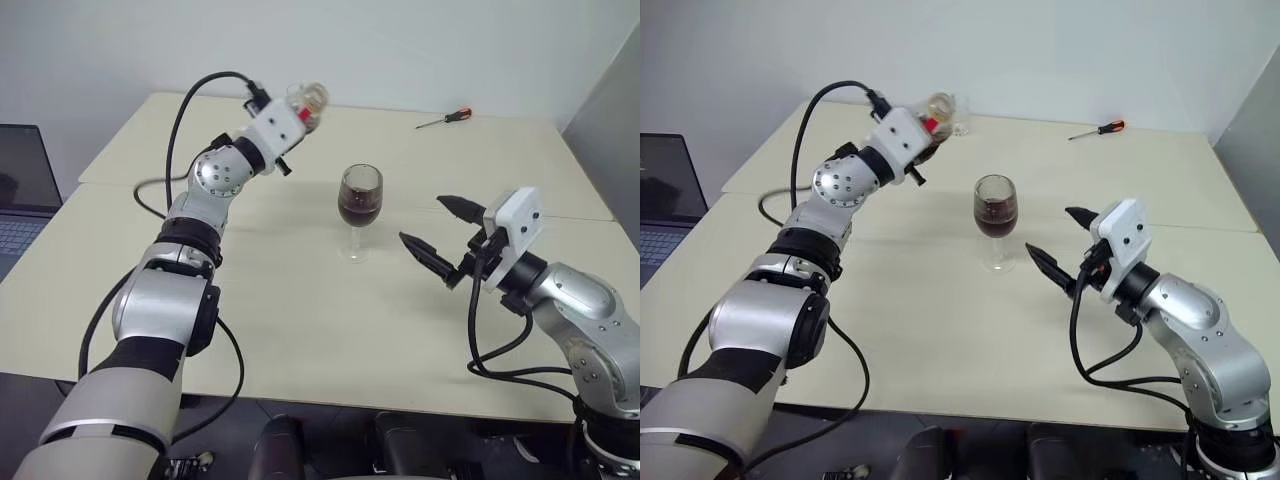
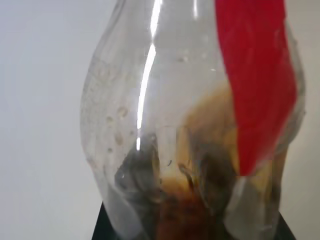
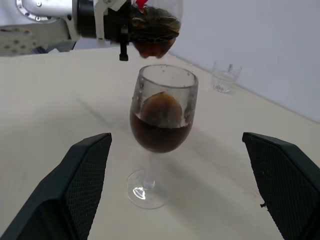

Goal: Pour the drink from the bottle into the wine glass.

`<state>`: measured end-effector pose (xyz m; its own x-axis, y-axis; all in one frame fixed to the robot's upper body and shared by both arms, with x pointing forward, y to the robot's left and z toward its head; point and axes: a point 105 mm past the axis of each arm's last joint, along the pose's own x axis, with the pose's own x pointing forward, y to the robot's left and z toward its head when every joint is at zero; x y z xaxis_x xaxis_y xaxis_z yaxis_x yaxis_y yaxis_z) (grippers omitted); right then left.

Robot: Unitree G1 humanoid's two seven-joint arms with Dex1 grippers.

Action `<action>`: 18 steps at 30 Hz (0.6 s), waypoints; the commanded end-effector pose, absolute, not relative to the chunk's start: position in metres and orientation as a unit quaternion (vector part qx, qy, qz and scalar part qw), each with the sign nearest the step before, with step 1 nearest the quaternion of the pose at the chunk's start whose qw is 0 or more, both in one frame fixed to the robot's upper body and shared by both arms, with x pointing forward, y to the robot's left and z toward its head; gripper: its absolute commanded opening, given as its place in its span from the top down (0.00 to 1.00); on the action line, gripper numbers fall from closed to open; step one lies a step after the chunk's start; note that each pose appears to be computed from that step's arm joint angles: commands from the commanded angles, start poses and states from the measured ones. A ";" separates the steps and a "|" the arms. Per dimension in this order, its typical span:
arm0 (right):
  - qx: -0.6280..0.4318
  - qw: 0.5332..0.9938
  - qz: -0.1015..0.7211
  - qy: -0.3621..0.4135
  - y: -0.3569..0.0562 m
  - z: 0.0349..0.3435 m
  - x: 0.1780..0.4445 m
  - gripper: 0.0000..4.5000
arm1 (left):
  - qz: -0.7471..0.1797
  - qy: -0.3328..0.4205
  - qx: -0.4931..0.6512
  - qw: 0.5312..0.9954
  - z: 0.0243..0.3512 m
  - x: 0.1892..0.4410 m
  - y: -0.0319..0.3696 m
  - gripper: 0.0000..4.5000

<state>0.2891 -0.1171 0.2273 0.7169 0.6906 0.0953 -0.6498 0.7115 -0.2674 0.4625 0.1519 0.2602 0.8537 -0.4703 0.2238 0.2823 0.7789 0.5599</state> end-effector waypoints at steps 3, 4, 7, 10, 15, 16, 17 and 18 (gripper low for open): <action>-0.005 0.885 0.448 -0.127 -0.098 0.270 0.276 0.00 | -0.136 -0.174 0.099 0.970 0.260 0.454 0.204 0.78; -0.007 0.874 0.472 -0.116 -0.091 0.271 0.271 0.00 | -0.129 -0.170 0.089 0.973 0.254 0.451 0.209 0.78; -0.030 0.861 0.502 -0.073 -0.080 0.266 0.269 0.00 | -0.101 -0.156 0.074 0.980 0.238 0.443 0.222 0.78; -0.076 0.856 0.510 -0.038 -0.072 0.259 0.274 0.00 | -0.055 -0.136 0.066 0.987 0.215 0.435 0.241 0.78; -0.094 0.833 0.544 -0.031 -0.059 0.259 0.268 0.00 | -0.020 -0.118 0.043 0.992 0.193 0.429 0.252 0.42; -0.096 0.831 0.546 -0.030 -0.058 0.259 0.268 0.00 | -0.018 -0.115 0.040 0.992 0.190 0.428 0.252 0.34; -0.098 0.830 0.548 -0.029 -0.058 0.258 0.267 0.00 | -0.018 -0.111 0.040 0.993 0.187 0.427 0.252 0.28; -0.099 0.830 0.549 -0.029 -0.058 0.258 0.267 0.00 | -0.019 -0.108 0.042 0.993 0.184 0.426 0.252 0.19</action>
<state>0.2690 -0.0565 0.2502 0.3976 0.9148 -0.0710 -0.9102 0.3834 -0.1568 0.4285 0.2527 0.1650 0.9885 -0.0439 0.1450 0.0321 0.9960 0.0830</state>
